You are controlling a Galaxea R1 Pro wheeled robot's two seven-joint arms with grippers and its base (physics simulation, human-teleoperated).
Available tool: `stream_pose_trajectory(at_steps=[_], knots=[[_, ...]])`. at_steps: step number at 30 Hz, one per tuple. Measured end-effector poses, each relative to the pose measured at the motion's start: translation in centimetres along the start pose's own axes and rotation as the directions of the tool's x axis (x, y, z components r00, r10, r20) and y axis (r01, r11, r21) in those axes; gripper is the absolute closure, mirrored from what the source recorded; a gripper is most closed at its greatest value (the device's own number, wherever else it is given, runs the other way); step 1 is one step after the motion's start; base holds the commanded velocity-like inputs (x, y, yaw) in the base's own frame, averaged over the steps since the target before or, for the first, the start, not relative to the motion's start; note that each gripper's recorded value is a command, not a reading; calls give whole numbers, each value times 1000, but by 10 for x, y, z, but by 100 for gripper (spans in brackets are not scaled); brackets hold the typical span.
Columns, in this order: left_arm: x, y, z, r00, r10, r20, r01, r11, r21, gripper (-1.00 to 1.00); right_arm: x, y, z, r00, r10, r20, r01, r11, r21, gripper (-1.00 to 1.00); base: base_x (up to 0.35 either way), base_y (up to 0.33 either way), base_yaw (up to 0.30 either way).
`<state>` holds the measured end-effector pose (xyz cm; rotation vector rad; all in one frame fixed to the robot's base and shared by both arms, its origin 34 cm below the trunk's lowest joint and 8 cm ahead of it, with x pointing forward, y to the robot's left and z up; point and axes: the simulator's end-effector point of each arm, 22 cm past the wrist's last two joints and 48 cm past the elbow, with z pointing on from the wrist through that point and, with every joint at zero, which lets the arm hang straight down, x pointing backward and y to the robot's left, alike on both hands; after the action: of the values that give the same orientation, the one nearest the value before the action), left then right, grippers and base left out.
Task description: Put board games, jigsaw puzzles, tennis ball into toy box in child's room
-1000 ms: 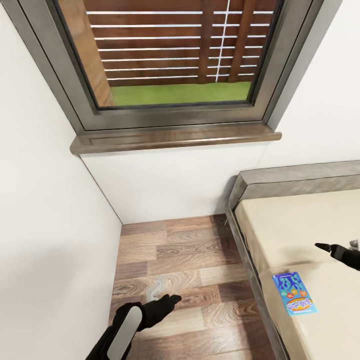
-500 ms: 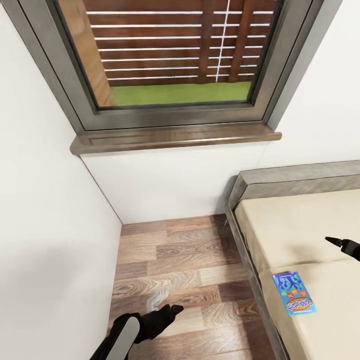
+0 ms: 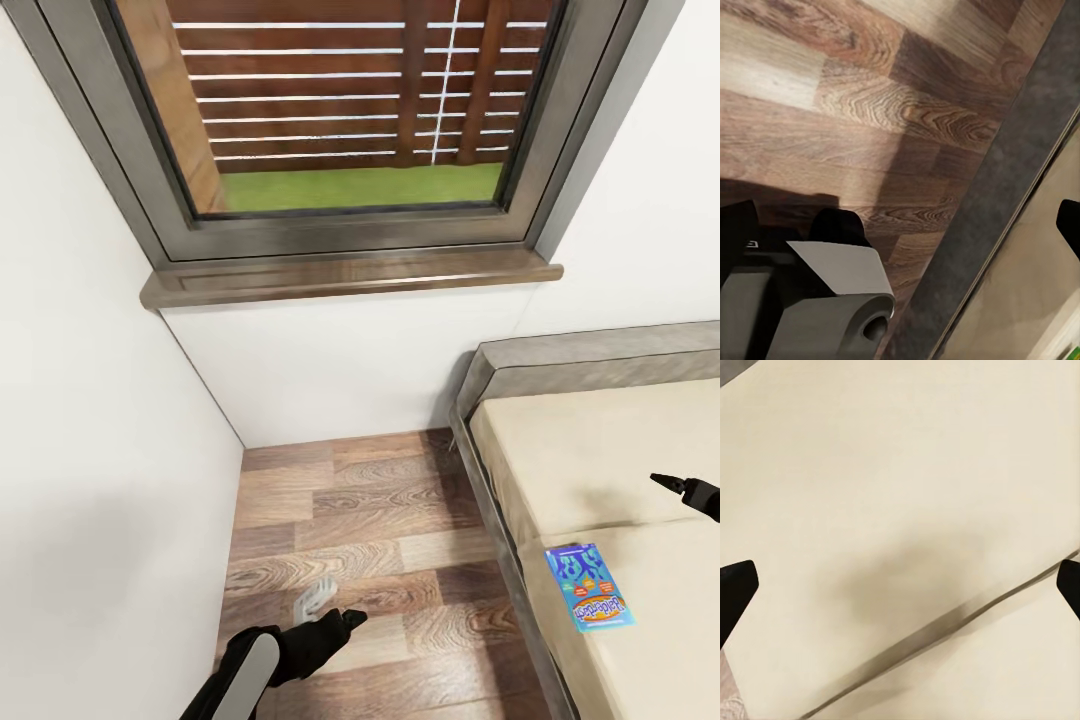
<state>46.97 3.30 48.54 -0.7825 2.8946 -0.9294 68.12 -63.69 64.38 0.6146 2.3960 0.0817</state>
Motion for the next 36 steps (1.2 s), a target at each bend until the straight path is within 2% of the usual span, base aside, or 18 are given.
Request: stream_pose_trajectory(at_steps=[11,17,27,36], knots=[[0,0,0,1000,0,1,0,1000,0,-100,1,0,0,1000,0,-1,0,1000,1,-100,0,0,0],[-12,-7,-2,1000,0,17,-1,1000,27,-100,-19,14,0,999,-18,42,19,1000,-16,-100,0,0,0],[-16,-9,-2,1000,0,22,-1,999,37,-100,-43,23,-6,994,-50,93,52,998,-22,-100,0,0,0],[-17,-10,-2,1000,0,23,-1,999,39,-100,-46,25,-6,994,-54,100,56,998,-24,-100,0,-11,0]])
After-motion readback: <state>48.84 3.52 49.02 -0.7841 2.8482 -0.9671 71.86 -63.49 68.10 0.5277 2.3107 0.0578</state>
